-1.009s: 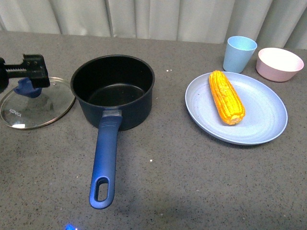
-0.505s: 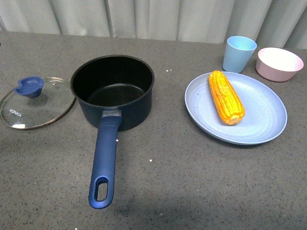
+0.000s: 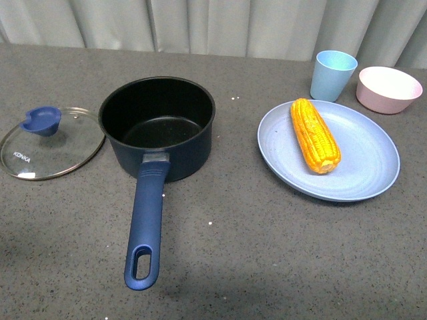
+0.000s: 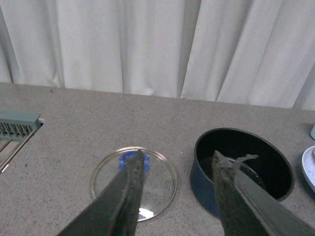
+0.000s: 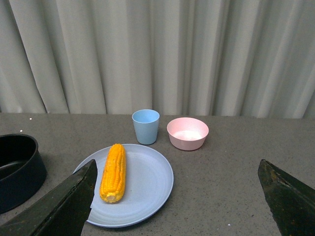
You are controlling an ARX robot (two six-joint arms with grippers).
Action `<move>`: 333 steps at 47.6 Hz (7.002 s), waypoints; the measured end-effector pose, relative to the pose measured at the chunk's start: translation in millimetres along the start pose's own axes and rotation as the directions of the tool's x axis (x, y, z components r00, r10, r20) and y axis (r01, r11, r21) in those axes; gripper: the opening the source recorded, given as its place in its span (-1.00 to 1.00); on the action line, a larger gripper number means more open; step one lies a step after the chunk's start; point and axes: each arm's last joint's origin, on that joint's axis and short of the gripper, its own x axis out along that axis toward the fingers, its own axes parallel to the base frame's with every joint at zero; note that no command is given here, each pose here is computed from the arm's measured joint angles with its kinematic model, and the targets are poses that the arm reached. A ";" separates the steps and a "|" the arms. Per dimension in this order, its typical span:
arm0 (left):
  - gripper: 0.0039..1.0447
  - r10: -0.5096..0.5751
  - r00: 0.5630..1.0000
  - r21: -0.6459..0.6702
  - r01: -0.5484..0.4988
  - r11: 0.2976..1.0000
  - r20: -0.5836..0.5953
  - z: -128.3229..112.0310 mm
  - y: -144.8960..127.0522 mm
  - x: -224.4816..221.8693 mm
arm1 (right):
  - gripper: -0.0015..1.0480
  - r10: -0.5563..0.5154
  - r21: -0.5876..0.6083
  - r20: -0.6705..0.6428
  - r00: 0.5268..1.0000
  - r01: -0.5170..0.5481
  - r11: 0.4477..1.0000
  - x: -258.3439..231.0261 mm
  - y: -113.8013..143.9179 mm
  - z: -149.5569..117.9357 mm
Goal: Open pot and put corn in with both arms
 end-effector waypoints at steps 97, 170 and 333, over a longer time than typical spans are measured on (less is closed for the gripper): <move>-0.04 0.000 0.999 0.003 0.000 1.000 0.032 7.0 0.1 -65.6 | 0.82 -0.276 -0.098 -0.160 0.948 0.263 0.960 12.7 -1.0 -2.9; 0.88 -0.002 1.000 0.004 0.002 1.000 0.031 7.0 0.0 -65.6 | 0.82 0.220 0.195 -0.804 0.552 -0.105 0.975 300.2 70.4 -74.5; 0.88 -0.002 1.000 0.004 0.002 1.000 0.031 7.0 0.0 -65.6 | 0.82 0.229 0.175 -0.434 0.871 -0.168 0.970 224.1 116.7 30.0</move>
